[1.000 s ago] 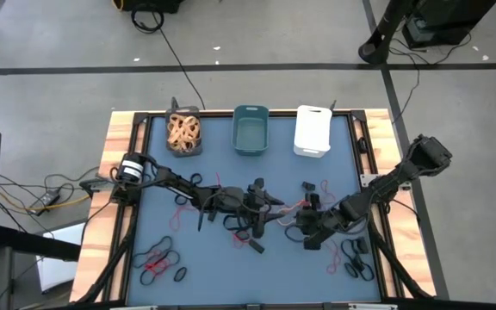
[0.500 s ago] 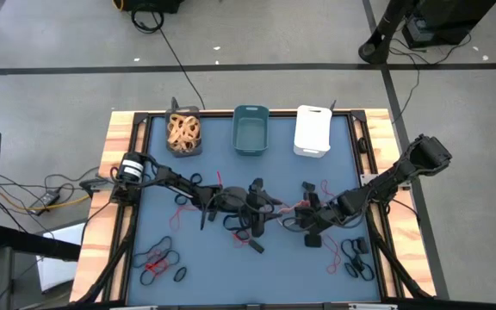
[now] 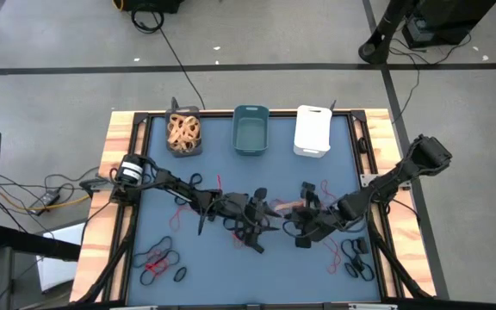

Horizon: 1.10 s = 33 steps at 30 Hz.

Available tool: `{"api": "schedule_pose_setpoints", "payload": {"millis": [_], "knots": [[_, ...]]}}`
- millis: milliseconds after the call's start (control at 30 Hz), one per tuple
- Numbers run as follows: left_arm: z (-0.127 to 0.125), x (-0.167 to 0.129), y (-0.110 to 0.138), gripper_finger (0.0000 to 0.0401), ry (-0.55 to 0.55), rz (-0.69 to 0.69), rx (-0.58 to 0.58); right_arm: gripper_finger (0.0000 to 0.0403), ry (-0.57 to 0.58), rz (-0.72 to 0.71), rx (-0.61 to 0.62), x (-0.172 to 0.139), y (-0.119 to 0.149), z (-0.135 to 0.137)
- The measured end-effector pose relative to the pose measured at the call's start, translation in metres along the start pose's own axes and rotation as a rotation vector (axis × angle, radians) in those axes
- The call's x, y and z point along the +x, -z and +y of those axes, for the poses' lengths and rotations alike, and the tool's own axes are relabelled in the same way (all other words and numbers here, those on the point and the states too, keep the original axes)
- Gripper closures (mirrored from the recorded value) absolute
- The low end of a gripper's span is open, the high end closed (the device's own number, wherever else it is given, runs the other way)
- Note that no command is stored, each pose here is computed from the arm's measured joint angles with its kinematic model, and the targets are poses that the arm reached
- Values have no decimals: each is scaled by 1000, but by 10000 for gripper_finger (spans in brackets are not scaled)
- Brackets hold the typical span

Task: Sort rubber bands into baskets
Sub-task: Put the yellow rubber band into the black bin

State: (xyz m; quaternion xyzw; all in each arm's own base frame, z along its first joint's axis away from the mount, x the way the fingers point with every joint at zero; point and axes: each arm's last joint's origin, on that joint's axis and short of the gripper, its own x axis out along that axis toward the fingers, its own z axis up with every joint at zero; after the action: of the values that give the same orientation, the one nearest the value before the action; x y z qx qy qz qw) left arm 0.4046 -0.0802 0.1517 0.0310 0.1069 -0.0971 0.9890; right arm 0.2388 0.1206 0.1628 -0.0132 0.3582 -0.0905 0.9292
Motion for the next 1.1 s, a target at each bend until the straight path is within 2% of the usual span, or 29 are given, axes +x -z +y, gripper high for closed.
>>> {"api": "schedule_pose_setpoints", "payload": {"millis": [133, 333, 500, 800, 1100], "knots": [[-1, 0, 0, 208, -6, 0, 31, 400, -25, -46, -23, -8, -15, 11], [0, 0, 1, 208, -51, 14, 14, 400, -48, -65, -57, -17, -25, 21], [0, 0, 1, 211, -51, 13, 10, 400, -9, -68, -90, -25, -29, 26], [0, 0, -1, 283, -38, -12, 8, 401, 27, -34, -83, -29, -24, 27], [-2, 0, -3, 296, 26, -32, 6, 401, 29, -26, -84, -29, -23, 26]]}}
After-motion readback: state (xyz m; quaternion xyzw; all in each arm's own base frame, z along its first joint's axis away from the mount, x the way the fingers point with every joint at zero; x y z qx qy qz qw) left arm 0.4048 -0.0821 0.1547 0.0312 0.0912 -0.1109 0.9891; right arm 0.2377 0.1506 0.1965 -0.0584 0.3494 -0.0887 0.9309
